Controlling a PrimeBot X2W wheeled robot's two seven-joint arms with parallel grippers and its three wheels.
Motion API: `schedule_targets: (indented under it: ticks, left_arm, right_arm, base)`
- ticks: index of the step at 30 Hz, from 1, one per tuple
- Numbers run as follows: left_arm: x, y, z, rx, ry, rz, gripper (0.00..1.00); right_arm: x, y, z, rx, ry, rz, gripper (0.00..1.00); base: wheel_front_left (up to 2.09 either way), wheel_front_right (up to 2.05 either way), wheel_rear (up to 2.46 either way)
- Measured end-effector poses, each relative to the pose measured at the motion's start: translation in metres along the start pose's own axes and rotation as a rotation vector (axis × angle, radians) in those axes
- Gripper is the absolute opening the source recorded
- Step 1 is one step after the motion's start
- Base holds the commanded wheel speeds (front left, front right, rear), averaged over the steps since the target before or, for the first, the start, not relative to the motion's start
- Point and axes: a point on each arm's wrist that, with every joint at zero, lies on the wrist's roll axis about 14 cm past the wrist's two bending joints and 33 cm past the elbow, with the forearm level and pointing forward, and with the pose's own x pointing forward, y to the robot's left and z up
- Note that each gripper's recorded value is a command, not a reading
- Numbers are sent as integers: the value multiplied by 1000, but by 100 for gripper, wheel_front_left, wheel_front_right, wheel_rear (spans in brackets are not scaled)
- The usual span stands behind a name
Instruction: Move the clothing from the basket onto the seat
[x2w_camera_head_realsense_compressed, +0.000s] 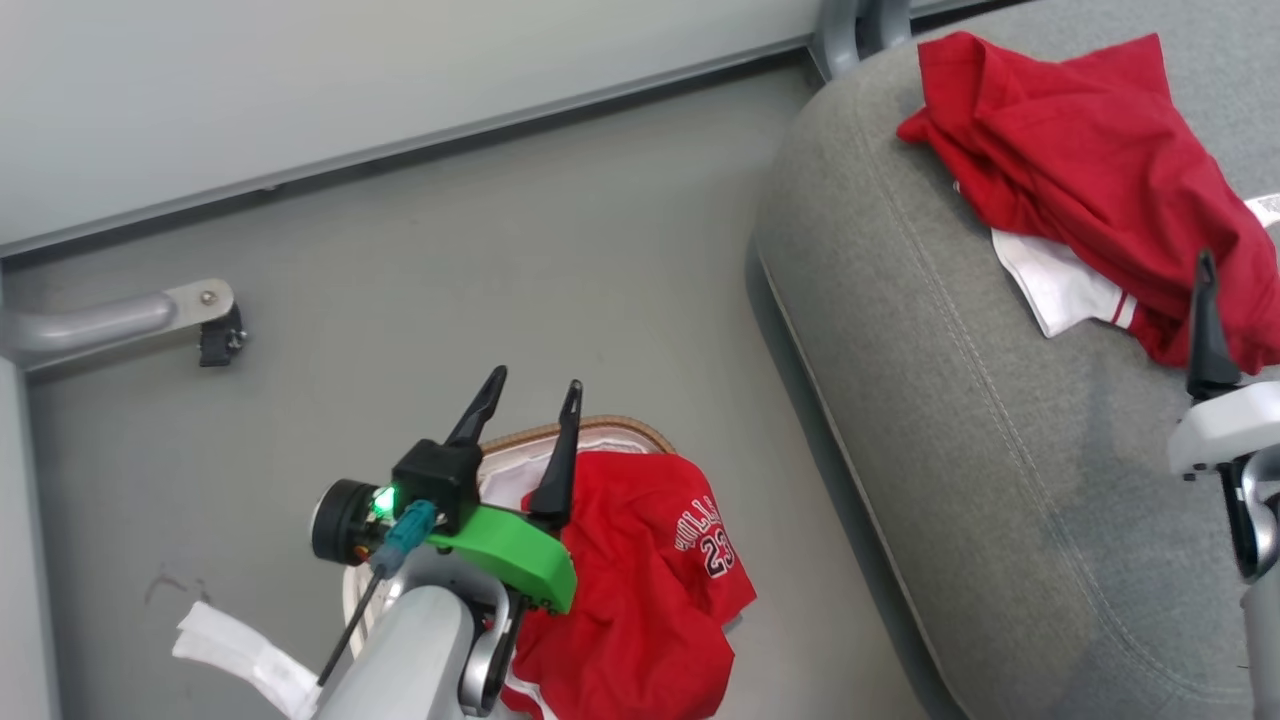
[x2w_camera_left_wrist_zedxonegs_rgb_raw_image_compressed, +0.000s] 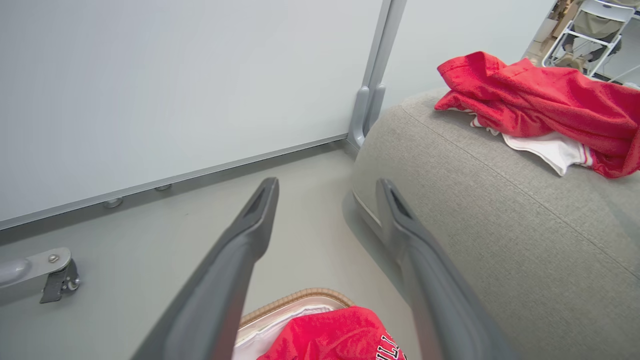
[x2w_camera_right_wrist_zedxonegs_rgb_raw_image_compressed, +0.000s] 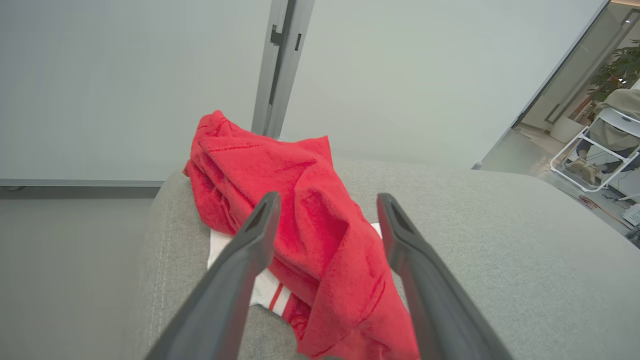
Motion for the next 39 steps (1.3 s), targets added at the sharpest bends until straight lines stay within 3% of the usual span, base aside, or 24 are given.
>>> schedule_targets:
  ticks: [7,17,26,39]
  left_arm:
    - [-30,48,18,13,-49,189,100]
    - [-87,112,32,34,-90,439,100]
    - [-130,128,28,24,-91,546,100]
    - [-162,118,7,-13,-57,577,100]
  right_arm:
    - [8,66,36,110,-108,158,100]
    - [-3,149,54,252,-137,328,100]
    - [-29,175,46,308,-92,381,100]
    - [-62,180,20,323,-3,398,100]
  base:
    - [0,0,0]
    - [0,0,0]
    - [0,0,0]
    - [0,0,0]
